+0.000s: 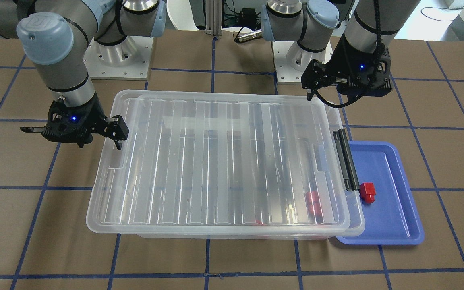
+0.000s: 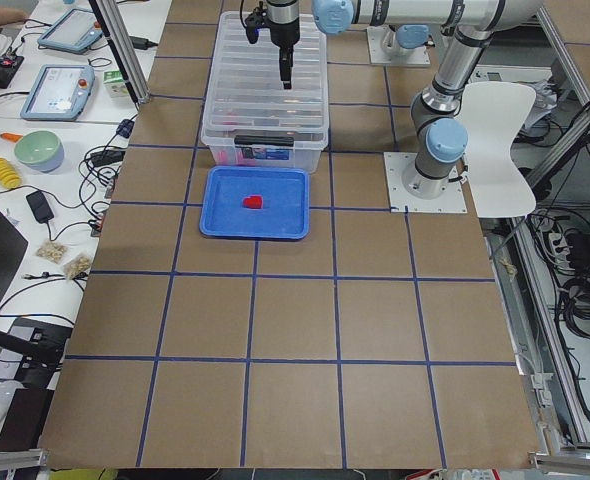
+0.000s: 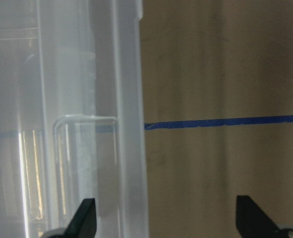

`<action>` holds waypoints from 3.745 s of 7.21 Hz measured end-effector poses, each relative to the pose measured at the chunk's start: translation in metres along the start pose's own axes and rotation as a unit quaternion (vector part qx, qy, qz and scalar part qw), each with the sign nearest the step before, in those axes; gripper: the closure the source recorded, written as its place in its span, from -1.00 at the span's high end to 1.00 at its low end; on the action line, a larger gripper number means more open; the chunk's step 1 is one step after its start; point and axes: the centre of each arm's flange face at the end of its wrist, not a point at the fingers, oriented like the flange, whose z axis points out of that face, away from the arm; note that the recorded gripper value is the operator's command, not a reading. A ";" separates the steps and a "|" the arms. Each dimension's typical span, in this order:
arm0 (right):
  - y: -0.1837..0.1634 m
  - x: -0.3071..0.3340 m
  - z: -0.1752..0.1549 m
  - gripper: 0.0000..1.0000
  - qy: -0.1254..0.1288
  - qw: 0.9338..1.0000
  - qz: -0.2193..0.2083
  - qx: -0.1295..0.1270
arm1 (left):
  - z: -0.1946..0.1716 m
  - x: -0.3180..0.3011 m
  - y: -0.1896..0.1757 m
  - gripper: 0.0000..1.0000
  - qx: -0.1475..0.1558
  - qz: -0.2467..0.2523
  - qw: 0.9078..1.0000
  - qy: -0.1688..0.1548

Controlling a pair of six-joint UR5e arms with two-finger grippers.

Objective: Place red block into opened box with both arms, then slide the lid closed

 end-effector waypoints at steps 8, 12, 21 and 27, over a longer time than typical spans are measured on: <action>-0.009 0.112 0.007 1.00 0.015 0.999 -0.047 -0.013 | 0.027 -0.167 -0.050 1.00 0.037 -0.042 0.998 -0.004; -0.007 0.171 0.008 1.00 0.018 0.997 -0.074 -0.018 | 0.077 -0.207 -0.079 1.00 0.033 -0.017 0.999 -0.004; -0.004 0.191 0.002 1.00 0.021 0.997 -0.077 -0.018 | 0.215 -0.232 -0.135 1.00 -0.044 -0.004 0.999 0.031; 0.001 0.180 -0.076 1.00 0.009 0.998 -0.049 -0.031 | 0.277 -0.244 -0.135 1.00 -0.070 -0.016 0.996 0.045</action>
